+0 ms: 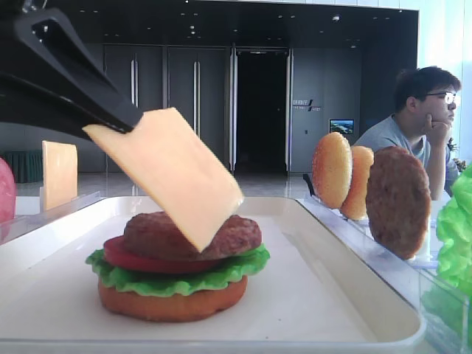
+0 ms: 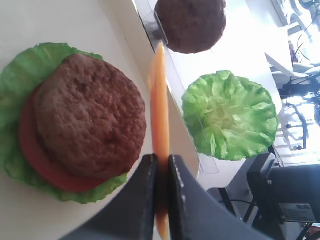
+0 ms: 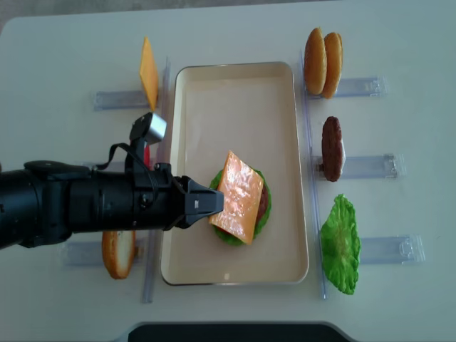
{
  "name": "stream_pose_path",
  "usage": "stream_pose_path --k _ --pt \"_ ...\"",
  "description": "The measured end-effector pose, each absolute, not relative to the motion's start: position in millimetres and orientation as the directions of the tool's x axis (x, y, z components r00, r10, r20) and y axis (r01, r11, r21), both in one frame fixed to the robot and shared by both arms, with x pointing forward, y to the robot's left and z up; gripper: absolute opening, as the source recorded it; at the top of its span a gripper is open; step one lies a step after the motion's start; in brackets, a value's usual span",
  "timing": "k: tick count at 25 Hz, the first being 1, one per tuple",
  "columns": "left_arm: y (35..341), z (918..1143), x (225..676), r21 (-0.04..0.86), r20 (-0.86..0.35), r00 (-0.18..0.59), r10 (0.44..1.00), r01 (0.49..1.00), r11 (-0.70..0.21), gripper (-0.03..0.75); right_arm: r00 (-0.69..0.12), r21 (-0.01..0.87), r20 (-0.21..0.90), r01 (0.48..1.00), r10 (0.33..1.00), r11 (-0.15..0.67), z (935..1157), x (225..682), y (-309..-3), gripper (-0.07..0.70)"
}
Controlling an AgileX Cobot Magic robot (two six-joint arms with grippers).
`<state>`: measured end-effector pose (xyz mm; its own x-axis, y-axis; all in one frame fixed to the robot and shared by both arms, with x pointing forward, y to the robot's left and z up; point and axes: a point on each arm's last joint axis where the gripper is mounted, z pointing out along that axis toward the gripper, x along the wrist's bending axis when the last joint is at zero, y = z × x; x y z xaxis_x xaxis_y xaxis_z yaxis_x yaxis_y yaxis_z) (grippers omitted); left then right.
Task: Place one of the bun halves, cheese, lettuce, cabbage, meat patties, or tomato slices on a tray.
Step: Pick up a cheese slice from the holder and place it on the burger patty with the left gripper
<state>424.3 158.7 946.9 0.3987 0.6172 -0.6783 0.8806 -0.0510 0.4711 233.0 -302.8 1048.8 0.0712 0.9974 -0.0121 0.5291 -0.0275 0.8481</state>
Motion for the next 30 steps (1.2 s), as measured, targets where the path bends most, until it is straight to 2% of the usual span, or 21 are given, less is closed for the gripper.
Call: stream_pose_path --k 8,20,24,26,28,30 --pt "157.0 937.9 430.9 0.470 -0.656 0.408 0.635 0.879 -0.080 0.030 0.071 0.848 -0.012 0.529 0.997 -0.027 1048.8 233.0 -302.8 0.352" --pt "153.9 935.9 438.4 0.468 -0.654 0.408 0.637 0.880 -0.083 0.030 0.071 0.848 -0.012 0.529 0.997 -0.027 1048.8 233.0 -302.8 0.352" --pt "155.2 934.8 439.6 0.472 -0.639 0.403 0.655 0.878 -0.080 0.044 0.071 0.848 -0.012 0.529 0.997 -0.027 1048.8 233.0 -302.8 0.352" --pt "156.1 934.0 440.4 0.473 -0.630 0.399 0.667 0.877 -0.078 0.092 0.071 0.848 -0.012 0.529 0.997 -0.027 1048.8 233.0 -302.8 0.352" --pt "156.7 933.6 440.9 0.474 -0.624 0.396 0.673 0.877 -0.076 0.176 0.071 0.848 -0.012 0.529 0.997 -0.027 1048.8 233.0 -302.8 0.352" --pt "156.6 933.6 440.9 0.474 -0.625 0.396 0.673 0.877 -0.075 0.293 0.071 0.848 -0.012 0.529 0.997 -0.027 1048.8 233.0 -302.8 0.352"
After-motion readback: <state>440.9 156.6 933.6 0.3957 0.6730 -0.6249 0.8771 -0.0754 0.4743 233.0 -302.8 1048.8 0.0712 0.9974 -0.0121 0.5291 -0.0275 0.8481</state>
